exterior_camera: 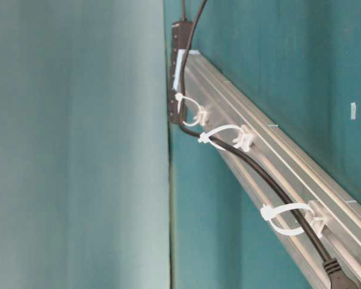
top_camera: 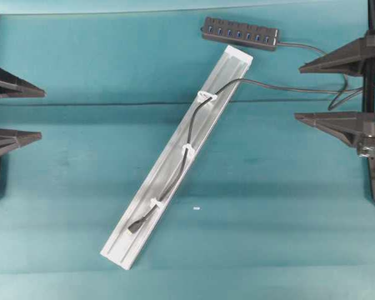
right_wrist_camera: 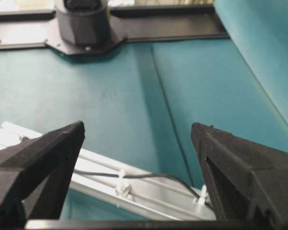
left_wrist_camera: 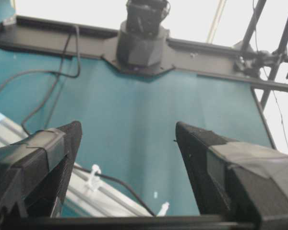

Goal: Pass the USB cable through three rings with both arms.

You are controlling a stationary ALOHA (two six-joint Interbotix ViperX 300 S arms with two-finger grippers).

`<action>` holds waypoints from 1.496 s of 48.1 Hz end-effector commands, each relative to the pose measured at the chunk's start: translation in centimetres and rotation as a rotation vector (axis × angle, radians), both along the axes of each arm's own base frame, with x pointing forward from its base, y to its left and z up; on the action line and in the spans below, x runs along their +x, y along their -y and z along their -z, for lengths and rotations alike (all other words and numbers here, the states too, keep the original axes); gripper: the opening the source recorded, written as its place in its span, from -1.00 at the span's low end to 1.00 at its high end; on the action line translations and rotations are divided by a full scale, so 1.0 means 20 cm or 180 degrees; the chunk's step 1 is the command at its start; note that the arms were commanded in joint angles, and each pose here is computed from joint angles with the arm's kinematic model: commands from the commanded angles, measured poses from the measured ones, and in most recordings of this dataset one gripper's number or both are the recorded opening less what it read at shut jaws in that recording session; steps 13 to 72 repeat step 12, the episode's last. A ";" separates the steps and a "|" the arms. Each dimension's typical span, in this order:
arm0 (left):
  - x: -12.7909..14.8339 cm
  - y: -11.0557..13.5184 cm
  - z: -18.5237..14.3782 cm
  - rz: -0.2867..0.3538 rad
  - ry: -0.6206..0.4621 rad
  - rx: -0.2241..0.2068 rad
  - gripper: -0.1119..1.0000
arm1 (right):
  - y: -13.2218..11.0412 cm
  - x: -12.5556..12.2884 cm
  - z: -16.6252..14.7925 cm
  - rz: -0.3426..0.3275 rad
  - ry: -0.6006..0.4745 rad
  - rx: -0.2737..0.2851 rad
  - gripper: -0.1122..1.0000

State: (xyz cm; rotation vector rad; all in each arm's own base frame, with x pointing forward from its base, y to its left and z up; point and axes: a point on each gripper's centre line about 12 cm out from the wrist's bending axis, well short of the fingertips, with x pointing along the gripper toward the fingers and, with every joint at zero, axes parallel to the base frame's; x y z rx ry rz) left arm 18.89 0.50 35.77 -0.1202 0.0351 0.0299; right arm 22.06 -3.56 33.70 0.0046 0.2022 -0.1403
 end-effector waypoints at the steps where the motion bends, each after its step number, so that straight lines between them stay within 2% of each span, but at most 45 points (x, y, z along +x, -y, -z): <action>1: 0.00 0.00 -0.02 -0.0010 0.0039 0.0011 0.77 | 0.00 0.00 -0.01 0.0021 0.0043 0.0026 0.88; 72: 0.00 0.00 -0.01 -0.0016 0.0014 0.0015 0.77 | 0.00 -0.02 0.00 0.0027 0.0053 0.0029 0.88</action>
